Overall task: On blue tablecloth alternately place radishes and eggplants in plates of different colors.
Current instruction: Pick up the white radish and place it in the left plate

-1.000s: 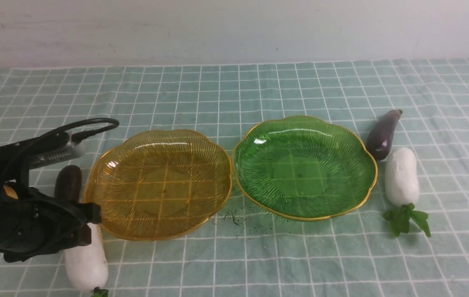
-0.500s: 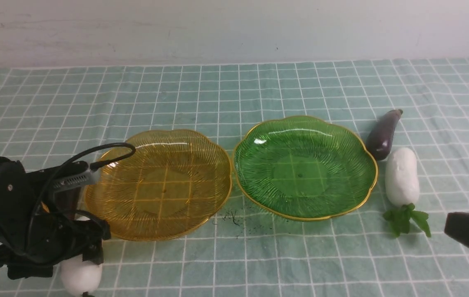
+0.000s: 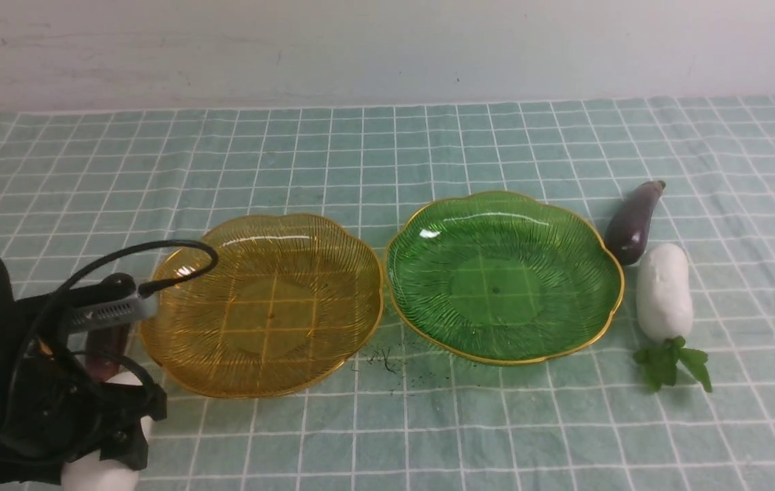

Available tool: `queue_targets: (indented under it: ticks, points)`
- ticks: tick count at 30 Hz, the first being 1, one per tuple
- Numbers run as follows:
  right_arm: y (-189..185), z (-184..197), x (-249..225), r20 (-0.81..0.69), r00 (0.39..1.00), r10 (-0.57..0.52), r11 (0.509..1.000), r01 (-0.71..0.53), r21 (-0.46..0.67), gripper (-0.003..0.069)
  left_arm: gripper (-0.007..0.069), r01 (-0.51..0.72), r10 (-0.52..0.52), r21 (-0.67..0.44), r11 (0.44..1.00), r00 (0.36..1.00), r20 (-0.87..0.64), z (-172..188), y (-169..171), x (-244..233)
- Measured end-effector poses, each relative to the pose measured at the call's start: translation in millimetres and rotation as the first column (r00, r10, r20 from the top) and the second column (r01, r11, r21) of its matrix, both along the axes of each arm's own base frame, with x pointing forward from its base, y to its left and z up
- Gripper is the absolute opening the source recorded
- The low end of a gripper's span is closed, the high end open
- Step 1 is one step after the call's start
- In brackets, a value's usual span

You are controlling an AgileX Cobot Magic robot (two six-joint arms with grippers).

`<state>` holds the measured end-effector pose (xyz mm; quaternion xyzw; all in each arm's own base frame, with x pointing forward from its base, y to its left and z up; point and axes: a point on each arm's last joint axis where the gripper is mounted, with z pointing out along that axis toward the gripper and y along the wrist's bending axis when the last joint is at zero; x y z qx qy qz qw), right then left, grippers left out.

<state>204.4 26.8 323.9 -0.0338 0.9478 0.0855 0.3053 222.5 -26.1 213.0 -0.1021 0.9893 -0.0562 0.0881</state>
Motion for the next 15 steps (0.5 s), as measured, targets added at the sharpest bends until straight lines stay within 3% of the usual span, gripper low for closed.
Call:
queue_targets:
  ticks: [4,8,14,15]
  points:
    - [-4.3,-4.4,28.2,-0.054,0.998,-0.036,0.998,0.033,-0.06,0.0008,0.0435,0.064,-0.051,-0.11,0.992,0.991,0.12,32.2,-9.5,-10.0]
    - [-13.3,-23.5,73.1,-0.144,0.985,-0.094,0.995,0.088,-0.052,0.0044,0.0435,0.165,-0.102,-0.216,0.962,0.955,0.277,75.3,-22.1,-1.4]
    - [-18.3,-48.3,112.1,-0.228,0.965,-0.129,0.991,0.133,0.001,0.0127,0.0435,0.199,-0.12,-0.21,0.957,0.934,0.336,93.2,-25.1,23.4]
    - [-17.0,-56.3,123.8,-0.243,0.961,-0.131,0.99,0.14,0.019,0.0168,0.0435,0.212,-0.136,-0.2,0.957,0.932,0.337,91.5,-26.0,36.6]
